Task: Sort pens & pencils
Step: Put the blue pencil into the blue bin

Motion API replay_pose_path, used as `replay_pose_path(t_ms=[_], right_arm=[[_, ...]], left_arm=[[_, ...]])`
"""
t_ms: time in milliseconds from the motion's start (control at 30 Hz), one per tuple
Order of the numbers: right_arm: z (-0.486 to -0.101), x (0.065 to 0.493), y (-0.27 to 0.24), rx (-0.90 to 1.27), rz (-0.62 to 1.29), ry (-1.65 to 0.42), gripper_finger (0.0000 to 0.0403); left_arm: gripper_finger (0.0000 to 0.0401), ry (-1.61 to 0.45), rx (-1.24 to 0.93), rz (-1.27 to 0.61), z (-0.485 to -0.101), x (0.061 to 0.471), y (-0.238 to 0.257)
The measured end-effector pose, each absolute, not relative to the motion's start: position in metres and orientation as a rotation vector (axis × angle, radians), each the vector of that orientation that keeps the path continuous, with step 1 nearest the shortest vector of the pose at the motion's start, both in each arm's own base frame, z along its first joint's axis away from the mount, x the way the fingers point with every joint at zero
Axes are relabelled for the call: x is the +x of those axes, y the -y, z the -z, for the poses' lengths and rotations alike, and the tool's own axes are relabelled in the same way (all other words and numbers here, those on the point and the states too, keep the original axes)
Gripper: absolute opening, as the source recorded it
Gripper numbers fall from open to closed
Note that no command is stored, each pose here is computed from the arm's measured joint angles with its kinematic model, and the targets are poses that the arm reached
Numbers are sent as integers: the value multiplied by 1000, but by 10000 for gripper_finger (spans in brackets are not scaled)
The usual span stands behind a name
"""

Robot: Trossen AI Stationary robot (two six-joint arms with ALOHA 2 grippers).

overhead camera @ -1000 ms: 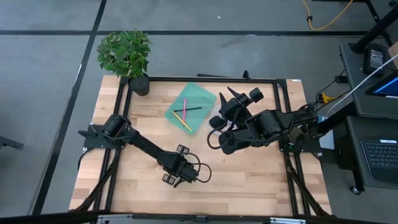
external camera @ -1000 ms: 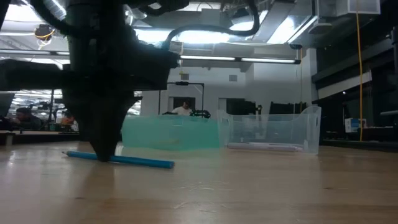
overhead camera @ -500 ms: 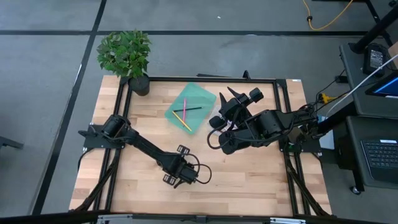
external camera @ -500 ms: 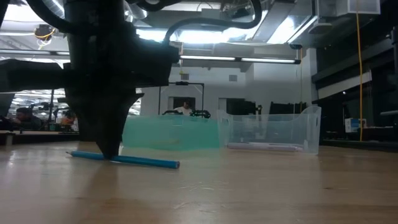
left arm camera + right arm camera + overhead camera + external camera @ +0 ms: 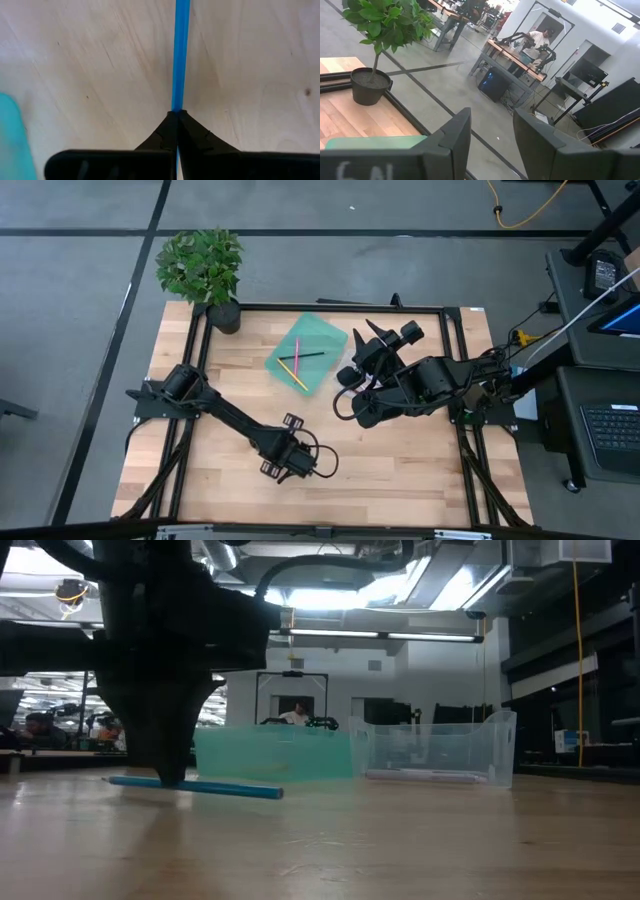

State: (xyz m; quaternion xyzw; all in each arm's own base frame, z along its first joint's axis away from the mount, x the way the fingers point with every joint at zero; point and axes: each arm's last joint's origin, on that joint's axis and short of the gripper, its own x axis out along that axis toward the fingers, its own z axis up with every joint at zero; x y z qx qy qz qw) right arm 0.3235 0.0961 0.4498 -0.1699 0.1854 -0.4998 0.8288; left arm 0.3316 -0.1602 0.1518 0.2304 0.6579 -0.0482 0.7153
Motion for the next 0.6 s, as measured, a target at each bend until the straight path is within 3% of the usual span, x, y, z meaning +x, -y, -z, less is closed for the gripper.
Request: replay_pose_path(t_ms=[333, 600], right_arm=[[-450, 323, -96, -388, 1063, -403, 149], [-450, 323, -96, -393, 1062, -406, 149]], left_arm=[[0, -1460, 526, 88, -156, 329, 160], [0, -1404, 538, 19, -184, 320, 155]])
